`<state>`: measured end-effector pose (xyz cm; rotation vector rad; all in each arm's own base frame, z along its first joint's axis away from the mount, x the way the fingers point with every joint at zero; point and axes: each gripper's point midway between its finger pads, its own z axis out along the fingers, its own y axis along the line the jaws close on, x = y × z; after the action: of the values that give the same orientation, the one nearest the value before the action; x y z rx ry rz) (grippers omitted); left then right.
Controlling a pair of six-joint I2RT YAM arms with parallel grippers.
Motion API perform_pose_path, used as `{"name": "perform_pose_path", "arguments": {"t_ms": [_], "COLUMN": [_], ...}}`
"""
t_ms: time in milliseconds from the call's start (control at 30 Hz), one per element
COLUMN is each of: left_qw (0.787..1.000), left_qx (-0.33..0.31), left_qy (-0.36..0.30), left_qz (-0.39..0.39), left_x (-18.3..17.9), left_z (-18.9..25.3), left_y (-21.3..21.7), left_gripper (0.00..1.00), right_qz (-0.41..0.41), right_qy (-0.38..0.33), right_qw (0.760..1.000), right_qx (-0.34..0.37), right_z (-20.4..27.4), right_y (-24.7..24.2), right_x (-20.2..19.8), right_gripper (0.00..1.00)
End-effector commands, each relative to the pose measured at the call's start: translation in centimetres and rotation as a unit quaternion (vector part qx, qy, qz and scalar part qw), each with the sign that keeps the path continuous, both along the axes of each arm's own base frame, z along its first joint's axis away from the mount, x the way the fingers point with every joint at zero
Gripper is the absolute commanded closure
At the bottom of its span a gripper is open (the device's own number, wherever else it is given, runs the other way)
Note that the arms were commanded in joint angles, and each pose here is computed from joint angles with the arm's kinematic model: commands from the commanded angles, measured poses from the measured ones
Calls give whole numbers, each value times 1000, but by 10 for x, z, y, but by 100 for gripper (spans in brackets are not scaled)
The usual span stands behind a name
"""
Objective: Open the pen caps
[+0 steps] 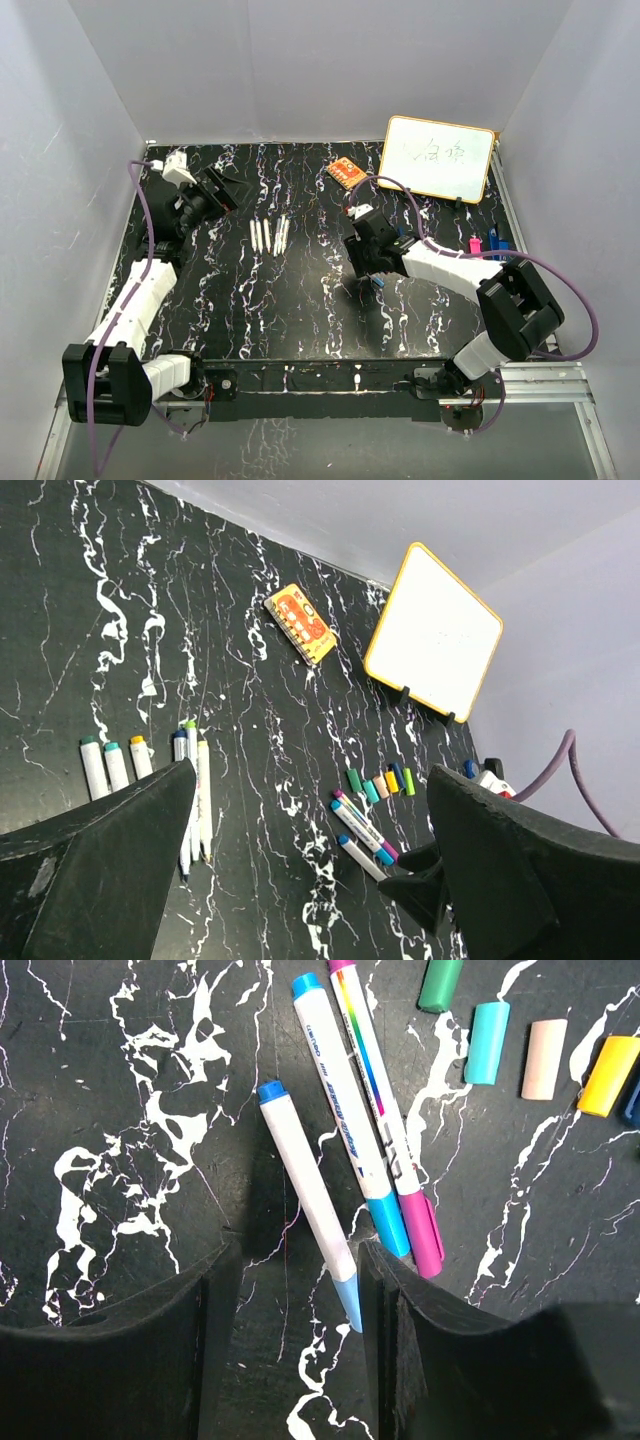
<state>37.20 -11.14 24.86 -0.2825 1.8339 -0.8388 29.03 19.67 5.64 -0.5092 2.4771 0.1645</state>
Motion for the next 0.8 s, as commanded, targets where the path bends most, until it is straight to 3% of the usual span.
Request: {"name": "perform_pose_path", "arguments": {"t_ms": [0, 767], "left_qw": [998, 997], "left_qx": [-19, -13], "left_qy": [-51, -74], "left_qz": [-10, 0], "left_x": [-6, -17], "left_z": [27, 45], "left_y": [-3, 1], "left_gripper": [1, 1], "right_qz": [-21, -32], "right_qy": [-8, 40], "right_qw": [1000, 999], "right_qx": [4, 1], "right_z": [5, -28], "right_y": [-3, -6], "right_x": [2, -11], "right_gripper": [53, 63]}}
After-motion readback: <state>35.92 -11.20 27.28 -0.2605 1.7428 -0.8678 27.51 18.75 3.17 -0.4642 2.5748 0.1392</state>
